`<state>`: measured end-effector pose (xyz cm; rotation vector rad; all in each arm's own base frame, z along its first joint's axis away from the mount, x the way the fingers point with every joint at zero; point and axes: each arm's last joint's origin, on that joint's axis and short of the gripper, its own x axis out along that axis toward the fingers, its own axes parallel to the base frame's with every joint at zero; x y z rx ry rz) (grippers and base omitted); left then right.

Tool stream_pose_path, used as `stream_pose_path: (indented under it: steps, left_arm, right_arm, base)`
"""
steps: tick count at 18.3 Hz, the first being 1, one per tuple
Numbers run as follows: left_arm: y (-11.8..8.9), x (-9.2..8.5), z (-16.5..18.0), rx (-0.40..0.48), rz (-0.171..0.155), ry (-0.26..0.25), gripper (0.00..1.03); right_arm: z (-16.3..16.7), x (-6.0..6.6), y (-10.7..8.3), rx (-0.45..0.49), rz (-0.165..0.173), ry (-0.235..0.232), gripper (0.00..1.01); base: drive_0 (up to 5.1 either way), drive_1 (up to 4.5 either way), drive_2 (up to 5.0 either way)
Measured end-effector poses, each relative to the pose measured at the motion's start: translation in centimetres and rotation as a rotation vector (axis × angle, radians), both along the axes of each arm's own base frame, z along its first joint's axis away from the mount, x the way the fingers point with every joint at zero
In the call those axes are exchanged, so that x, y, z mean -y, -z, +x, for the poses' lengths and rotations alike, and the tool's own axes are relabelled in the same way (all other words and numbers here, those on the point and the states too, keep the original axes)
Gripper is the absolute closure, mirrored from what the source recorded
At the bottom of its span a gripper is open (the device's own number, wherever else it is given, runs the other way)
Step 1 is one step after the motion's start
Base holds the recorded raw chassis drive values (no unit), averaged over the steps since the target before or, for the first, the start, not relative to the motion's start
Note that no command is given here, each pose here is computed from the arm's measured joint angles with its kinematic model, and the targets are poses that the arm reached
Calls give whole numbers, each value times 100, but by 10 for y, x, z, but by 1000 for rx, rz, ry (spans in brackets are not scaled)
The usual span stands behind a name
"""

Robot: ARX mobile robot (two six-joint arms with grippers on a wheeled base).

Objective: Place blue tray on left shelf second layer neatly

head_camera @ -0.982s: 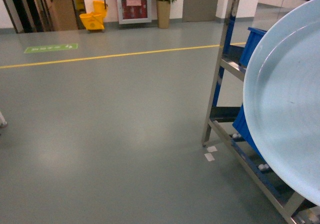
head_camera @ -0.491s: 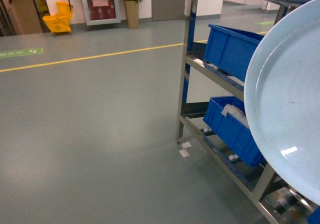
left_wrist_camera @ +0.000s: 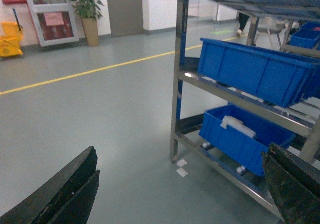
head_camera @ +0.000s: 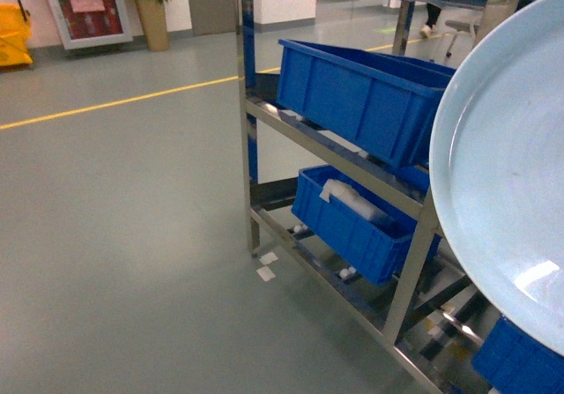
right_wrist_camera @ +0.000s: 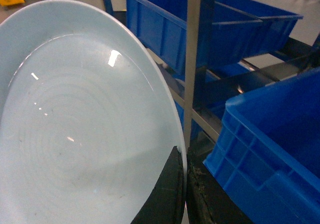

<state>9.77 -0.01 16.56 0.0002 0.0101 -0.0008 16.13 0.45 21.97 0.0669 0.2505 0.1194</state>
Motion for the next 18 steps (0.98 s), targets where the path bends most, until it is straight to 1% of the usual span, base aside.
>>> stream_pose_path:
  steps: [1,2,8,18]
  left_arm:
    - [-1,0,0,11,0,-1,5]
    - [0,0,0,3,0,0,5]
    - [0,0,0,5,0,0,5]
    - [-1,0,0,6,0,0,5]
  right_arm:
    - [0,0,1,-5,0,0,99]
    - [-1,0,-1,6,0,0,99]
    - [0,0,0,1,0,0,99]
    - [-1,0,0,5,0,0,99]
  base:
    - [-168,-168,-168]
    - [-174,-174,-174]
    - [-157,-121,-193]
    - [-584,279,-180]
